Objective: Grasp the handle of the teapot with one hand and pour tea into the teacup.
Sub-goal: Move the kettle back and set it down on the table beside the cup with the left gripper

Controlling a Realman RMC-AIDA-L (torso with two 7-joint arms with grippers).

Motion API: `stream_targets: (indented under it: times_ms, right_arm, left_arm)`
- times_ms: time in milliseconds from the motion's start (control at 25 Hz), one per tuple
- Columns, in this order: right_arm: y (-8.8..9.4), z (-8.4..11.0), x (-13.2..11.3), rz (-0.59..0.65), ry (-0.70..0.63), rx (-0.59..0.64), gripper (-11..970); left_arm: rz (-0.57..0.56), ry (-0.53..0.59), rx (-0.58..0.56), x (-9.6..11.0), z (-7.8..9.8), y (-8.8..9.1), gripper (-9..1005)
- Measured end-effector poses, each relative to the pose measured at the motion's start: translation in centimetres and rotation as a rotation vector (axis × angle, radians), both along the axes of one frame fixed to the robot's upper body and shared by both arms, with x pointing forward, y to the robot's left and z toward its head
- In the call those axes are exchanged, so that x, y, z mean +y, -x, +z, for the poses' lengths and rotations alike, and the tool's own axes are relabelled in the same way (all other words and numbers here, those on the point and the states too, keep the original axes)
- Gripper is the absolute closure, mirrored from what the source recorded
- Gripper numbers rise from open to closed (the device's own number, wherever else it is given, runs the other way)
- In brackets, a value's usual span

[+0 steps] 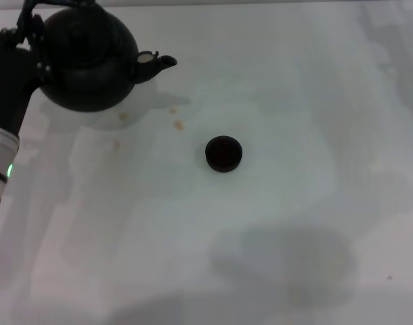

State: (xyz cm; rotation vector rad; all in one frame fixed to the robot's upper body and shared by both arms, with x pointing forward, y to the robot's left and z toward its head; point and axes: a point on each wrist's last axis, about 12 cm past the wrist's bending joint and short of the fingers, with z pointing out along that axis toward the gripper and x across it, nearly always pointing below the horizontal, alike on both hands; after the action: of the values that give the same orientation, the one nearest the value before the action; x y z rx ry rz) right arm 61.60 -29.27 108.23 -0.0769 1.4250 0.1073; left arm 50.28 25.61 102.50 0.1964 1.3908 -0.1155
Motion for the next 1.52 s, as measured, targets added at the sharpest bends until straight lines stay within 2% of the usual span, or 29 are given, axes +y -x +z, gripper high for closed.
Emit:
stream_targets:
  times_ms: [320,520,760,1160,1520]
  right_arm:
    - [-0.8,0.5,0.8,0.035,0.033,-0.002,131]
    - [-1.2,1.0,1.2,0.046,0.033,-0.012,131]
    - [-1.8,1.5,1.8,0.06,0.033,-0.026,131]
    - [-1.9,1.6,2.0,0.065,0.031,-0.027,132]
    - [-1.9,1.6,1.9,0.059,0.031,-0.028,132]
  left_arm:
    - [0.07,0.106,0.079,0.0,-1.6,2.9,888]
    - [0.102,0.166,0.138,0.3,-2.3,3.4,889]
    - [0.111,0.214,0.182,0.4,-2.6,2.9,889]
    - [0.063,0.17,0.238,-0.6,-2.7,0.9,889]
    - [0.012,0.107,0.231,-1.6,-2.5,0.6,886]
